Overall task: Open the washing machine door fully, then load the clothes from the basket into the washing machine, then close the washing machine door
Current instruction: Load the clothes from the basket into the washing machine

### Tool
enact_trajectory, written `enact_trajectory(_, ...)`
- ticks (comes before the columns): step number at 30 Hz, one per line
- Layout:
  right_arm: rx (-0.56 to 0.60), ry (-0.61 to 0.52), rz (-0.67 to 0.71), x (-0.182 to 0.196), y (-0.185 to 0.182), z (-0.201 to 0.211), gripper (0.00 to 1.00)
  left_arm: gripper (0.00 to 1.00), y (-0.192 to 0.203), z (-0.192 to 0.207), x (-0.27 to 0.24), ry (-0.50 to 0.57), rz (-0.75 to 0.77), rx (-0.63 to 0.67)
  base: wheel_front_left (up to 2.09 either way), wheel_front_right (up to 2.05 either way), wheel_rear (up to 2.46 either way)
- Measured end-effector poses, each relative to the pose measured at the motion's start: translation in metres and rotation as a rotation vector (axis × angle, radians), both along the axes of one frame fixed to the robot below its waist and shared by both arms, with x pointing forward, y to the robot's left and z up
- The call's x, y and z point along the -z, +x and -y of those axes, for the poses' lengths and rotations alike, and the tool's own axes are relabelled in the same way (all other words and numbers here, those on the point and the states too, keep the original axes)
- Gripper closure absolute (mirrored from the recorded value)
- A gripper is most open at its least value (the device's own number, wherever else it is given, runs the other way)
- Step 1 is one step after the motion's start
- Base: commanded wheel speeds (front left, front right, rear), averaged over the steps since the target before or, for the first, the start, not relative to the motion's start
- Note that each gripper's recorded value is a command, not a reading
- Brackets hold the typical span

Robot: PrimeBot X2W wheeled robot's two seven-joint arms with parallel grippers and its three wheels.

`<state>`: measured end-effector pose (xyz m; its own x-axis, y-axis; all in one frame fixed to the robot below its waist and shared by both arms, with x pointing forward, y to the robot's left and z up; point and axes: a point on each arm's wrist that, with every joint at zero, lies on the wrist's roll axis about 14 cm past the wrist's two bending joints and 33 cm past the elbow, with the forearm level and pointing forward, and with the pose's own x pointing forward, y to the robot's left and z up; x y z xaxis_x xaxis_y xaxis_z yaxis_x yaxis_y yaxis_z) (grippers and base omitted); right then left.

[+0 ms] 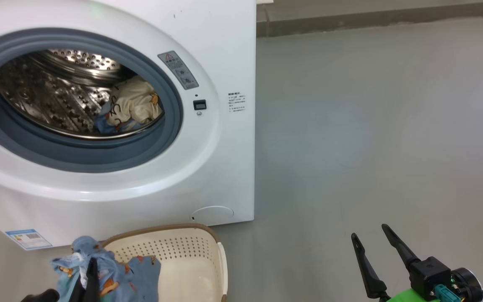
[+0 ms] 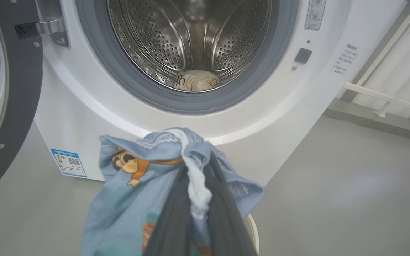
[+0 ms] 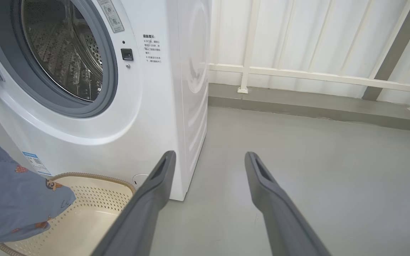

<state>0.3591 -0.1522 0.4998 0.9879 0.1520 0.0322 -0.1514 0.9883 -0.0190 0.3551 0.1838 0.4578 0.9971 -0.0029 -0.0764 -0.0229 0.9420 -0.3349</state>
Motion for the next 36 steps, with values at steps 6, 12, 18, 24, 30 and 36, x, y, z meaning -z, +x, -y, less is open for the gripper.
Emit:
enact_trajectory(6, -0.002, 0.007, 0.020, -0.006, -0.005, -0.001, 0.00, 1.00, -0.011, -0.001, -0.014, -0.015, 0.049, -0.016, 0.00, 0.00, 0.00)
enact_trajectory(12, 0.001, 0.009, 0.013, -0.004, -0.008, 0.000, 0.00, 1.00, -0.009, 0.002, -0.022, -0.012, 0.077, -0.008, 0.00, 0.00, 0.00)
enact_trajectory(18, 0.003, 0.011, -0.002, 0.000, -0.007, 0.001, 0.00, 1.00, -0.005, -0.001, -0.025, -0.021, 0.088, -0.018, 0.00, 0.00, 0.00)
enact_trajectory(24, 0.009, 0.009, -0.033, 0.010, -0.003, 0.002, 0.00, 1.00, 0.015, -0.004, -0.035, -0.024, 0.120, -0.027, 0.00, 0.00, 0.00)
enact_trajectory(30, 0.016, 0.004, -0.071, 0.022, 0.010, 0.005, 0.00, 1.00, 0.059, -0.003, -0.057, -0.032, 0.198, -0.020, 0.00, 0.00, 0.00)
enact_trajectory(36, 0.030, 0.000, -0.107, 0.036, 0.027, 0.010, 0.00, 1.00, 0.118, -0.014, -0.082, -0.027, 0.284, -0.024, 0.00, 0.00, 0.00)
